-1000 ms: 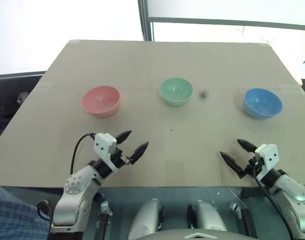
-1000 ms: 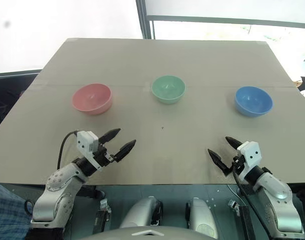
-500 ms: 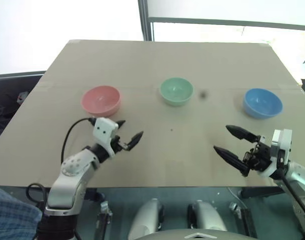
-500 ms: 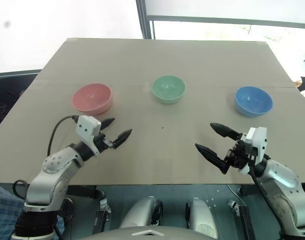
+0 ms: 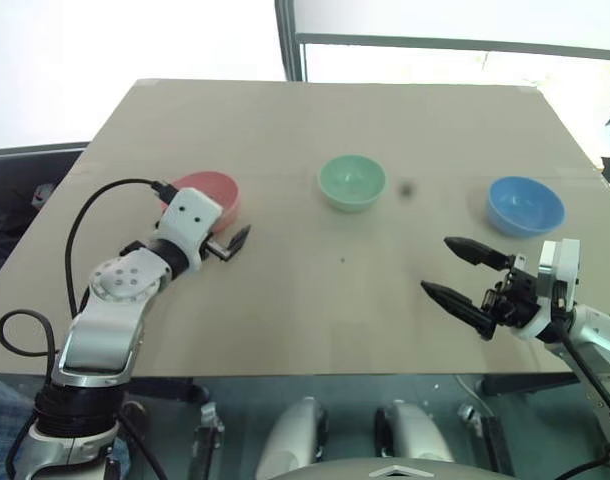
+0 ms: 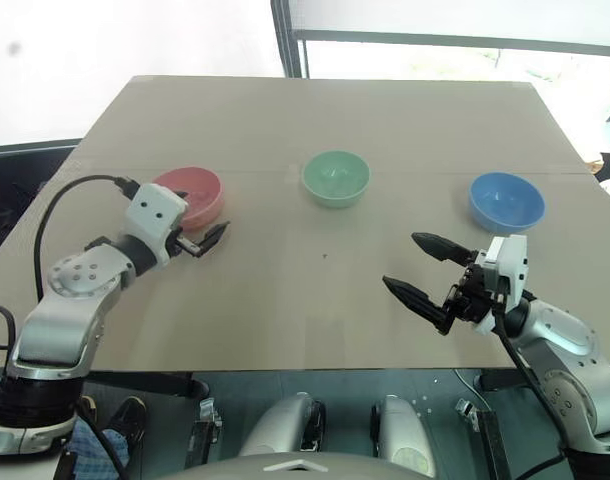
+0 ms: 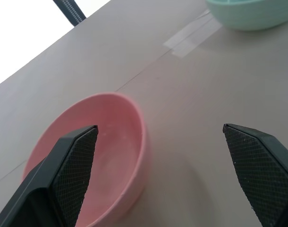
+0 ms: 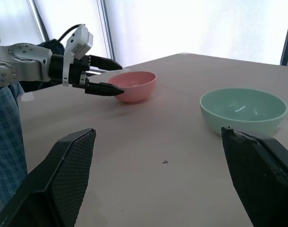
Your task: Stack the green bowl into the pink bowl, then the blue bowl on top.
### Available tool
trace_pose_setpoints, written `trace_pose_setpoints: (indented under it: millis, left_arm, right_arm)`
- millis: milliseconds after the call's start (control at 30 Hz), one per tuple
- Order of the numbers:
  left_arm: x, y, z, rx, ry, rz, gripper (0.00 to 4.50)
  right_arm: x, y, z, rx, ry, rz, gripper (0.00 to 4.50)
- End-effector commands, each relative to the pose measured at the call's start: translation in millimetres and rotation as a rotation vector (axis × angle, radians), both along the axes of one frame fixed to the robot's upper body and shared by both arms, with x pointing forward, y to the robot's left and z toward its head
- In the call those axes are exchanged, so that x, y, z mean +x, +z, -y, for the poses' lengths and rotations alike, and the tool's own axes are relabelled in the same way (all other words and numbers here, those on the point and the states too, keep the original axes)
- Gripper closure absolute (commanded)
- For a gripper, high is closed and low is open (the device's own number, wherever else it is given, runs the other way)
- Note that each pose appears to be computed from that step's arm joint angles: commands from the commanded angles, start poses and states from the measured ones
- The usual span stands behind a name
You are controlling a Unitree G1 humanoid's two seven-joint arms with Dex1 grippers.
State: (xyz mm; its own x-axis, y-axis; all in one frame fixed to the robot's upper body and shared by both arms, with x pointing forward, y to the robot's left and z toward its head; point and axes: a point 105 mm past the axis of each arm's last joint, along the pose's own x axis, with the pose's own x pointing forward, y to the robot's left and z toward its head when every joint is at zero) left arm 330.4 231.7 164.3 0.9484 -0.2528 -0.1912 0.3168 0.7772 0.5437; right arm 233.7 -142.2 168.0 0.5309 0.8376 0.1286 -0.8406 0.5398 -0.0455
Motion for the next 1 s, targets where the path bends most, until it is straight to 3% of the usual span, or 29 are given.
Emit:
trace_pose_setpoints:
  millis: [33, 433, 533, 800, 833, 1000]
  left_arm:
    - [7, 5, -14, 0.051, 0.042, 0.006, 0.00]
    - [33, -27, -14, 0.114, -0.006, -0.103, 0.00]
    - [38, -30, -10, 0.126, -0.047, -0.112, 0.79]
    - [46, -28, -11, 0.150, -0.088, -0.122, 4.20]
    - [47, -28, -10, 0.152, -0.092, -0.123, 4.43]
    - [48, -25, -2, 0.147, -0.149, -0.127, 4.43]
  right_arm:
    - [-5, 12, -7, 0.001, 0.024, 0.052, 0.04]
    - [-13, 22, -10, 0.002, -0.021, 0.078, 0.04]
    - [-15, 23, -9, 0.002, -0.041, 0.081, 0.00]
    - [-17, 25, -4, 0.001, -0.080, 0.083, 0.00]
    - [-16, 26, -3, -0.001, -0.083, 0.085, 0.00]
    - [-14, 26, -1, -0.004, -0.089, 0.088, 0.00]
